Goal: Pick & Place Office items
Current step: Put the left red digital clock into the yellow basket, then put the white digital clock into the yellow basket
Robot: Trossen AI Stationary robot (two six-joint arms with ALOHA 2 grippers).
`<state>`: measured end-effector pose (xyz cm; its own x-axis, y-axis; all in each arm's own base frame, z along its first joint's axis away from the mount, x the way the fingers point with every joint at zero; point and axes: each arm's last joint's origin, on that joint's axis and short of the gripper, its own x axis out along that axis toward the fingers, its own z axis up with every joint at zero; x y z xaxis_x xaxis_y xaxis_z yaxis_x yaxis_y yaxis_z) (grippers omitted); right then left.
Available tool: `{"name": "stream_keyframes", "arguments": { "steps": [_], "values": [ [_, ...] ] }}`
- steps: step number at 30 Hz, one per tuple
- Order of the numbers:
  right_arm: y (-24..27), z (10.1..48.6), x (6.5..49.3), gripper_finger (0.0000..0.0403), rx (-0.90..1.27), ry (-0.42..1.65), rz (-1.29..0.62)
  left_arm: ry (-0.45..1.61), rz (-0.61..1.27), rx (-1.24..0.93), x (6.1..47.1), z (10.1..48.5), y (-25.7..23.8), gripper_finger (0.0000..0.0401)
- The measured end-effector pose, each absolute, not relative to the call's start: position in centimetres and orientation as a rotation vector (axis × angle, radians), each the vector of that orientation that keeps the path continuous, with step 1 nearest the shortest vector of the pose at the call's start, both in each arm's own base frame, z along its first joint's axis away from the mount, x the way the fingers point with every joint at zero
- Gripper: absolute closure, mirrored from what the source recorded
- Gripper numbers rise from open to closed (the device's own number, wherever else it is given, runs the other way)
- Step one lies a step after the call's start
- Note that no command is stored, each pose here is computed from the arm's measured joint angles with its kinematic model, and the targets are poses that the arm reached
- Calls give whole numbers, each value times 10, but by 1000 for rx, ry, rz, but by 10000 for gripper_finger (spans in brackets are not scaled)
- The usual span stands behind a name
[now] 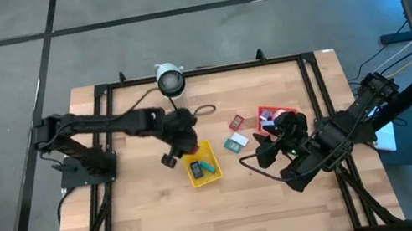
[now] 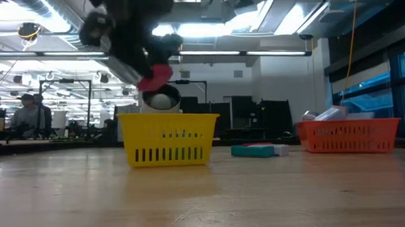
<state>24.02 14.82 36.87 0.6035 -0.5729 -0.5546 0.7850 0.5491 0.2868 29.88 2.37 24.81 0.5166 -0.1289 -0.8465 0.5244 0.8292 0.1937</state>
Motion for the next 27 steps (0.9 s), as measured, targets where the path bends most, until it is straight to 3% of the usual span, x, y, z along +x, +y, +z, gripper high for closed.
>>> {"name": "stream_keyframes", "arguments": {
  "steps": [6,13,18,27],
  "values": [
    [148,369,240,201,544,418,-835,930,-250,427,313,248,-11,238],
    [149,369,239,201,548,425,-830,940,-286,353,319,238,-22,232],
    [151,369,238,201,561,422,-827,893,-197,166,325,242,-11,200],
    [154,369,236,201,559,411,-819,926,-169,159,322,240,-5,138]
  ]
}}
